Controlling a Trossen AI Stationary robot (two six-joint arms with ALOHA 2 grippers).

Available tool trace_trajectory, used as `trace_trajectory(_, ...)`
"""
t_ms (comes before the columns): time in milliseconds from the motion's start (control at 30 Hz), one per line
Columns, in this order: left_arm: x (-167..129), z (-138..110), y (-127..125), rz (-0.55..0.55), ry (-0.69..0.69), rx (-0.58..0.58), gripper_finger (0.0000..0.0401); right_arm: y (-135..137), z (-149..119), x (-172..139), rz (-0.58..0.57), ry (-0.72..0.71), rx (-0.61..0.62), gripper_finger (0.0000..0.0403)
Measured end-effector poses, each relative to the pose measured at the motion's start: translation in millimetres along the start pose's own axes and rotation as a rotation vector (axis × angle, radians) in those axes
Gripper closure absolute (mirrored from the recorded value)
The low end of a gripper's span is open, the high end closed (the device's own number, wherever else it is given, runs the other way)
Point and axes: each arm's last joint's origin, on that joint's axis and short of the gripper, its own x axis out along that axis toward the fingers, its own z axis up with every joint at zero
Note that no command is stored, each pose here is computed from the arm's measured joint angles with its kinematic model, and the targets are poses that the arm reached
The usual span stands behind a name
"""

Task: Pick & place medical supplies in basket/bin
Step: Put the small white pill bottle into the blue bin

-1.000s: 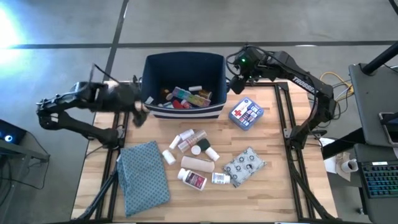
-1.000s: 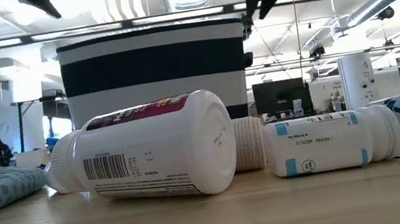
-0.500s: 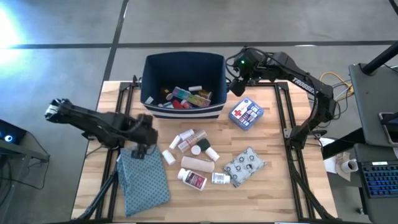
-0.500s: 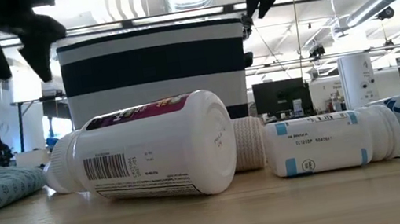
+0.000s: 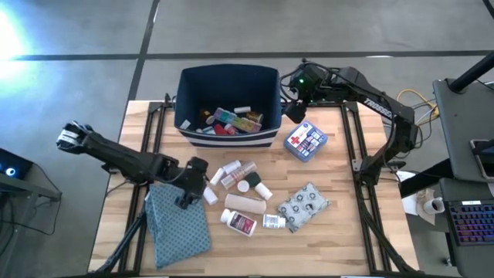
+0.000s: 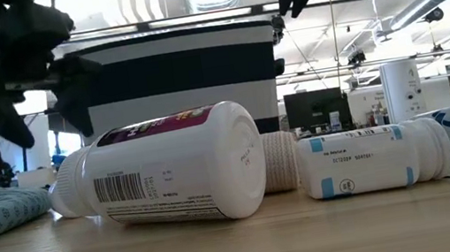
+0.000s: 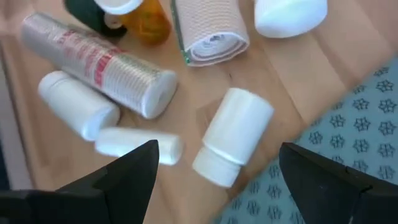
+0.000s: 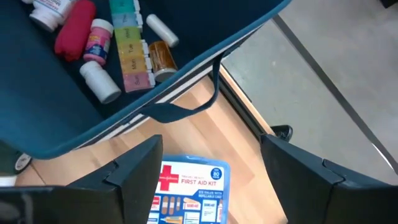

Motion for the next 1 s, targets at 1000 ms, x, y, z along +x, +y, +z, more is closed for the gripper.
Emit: trace_trajectory(1000,73,-1,-8,-0.108,0.188,-0.109,0.0221,0,0,0,-0.003,0.000,-0.029,0.0151)
